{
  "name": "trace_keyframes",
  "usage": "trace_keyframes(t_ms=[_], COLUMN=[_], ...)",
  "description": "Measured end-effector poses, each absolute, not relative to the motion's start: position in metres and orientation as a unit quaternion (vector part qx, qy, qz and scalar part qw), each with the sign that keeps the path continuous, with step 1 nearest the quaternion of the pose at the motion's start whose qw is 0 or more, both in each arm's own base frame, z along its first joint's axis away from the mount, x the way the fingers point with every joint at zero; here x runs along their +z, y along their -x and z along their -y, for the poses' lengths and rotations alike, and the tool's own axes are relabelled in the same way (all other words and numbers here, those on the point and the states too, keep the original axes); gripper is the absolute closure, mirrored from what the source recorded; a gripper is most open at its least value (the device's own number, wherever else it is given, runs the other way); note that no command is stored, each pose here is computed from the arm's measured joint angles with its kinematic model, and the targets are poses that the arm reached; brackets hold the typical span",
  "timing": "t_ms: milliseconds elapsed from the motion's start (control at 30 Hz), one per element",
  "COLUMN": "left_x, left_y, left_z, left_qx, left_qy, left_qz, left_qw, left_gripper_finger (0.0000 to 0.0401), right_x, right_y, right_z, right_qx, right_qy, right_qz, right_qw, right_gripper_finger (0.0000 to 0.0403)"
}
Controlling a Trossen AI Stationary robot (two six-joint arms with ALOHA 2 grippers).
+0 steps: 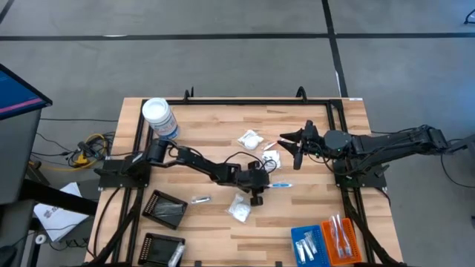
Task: Pick & Place Travel size toiletries
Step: Put the light blue toothbrush into the orange bin
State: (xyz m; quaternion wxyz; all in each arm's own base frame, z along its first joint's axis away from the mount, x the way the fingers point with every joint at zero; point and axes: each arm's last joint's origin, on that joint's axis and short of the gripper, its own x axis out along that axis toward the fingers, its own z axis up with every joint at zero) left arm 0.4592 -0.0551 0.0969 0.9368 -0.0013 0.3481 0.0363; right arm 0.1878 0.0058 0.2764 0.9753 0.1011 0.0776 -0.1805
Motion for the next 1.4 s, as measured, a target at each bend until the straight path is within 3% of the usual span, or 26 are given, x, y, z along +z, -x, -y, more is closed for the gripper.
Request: trace_keyframes(t_ms=[500, 800, 1233, 1400], left_x=[0.128, 0.176, 0.231, 0.242], left_y=[-0.452, -0.419, -0.327, -0.297], left_z=[0.07, 0.074, 0.057, 0.055], left_qx=[0.062, 0.101, 0.06, 0.013], left_qy=[-0.032, -0.059, 0.024, 0.036], left_qz=[-0.328, -0.277, -0.04, 0.063], left_qw=[0.942, 0.954, 0.997, 0.997], left_gripper_finger=[0.0361, 0.0361, 0.0361, 0.0361], right_x=[0.277, 0.278, 0.283, 0.288], right_y=[-0.188, -0.188, -0.189, -0.195], right_z=[-0.006, -0.006, -0.006, -0.009], right_qx=[-0.18, -0.179, -0.173, -0.129], right_qy=[-0.102, -0.103, -0.108, -0.119], right_qz=[-0.074, -0.071, -0.043, -0.015], right_qw=[0.976, 0.976, 0.978, 0.984], right_gripper_finger=[0.0278, 0.0278, 0.0278, 0.0278])
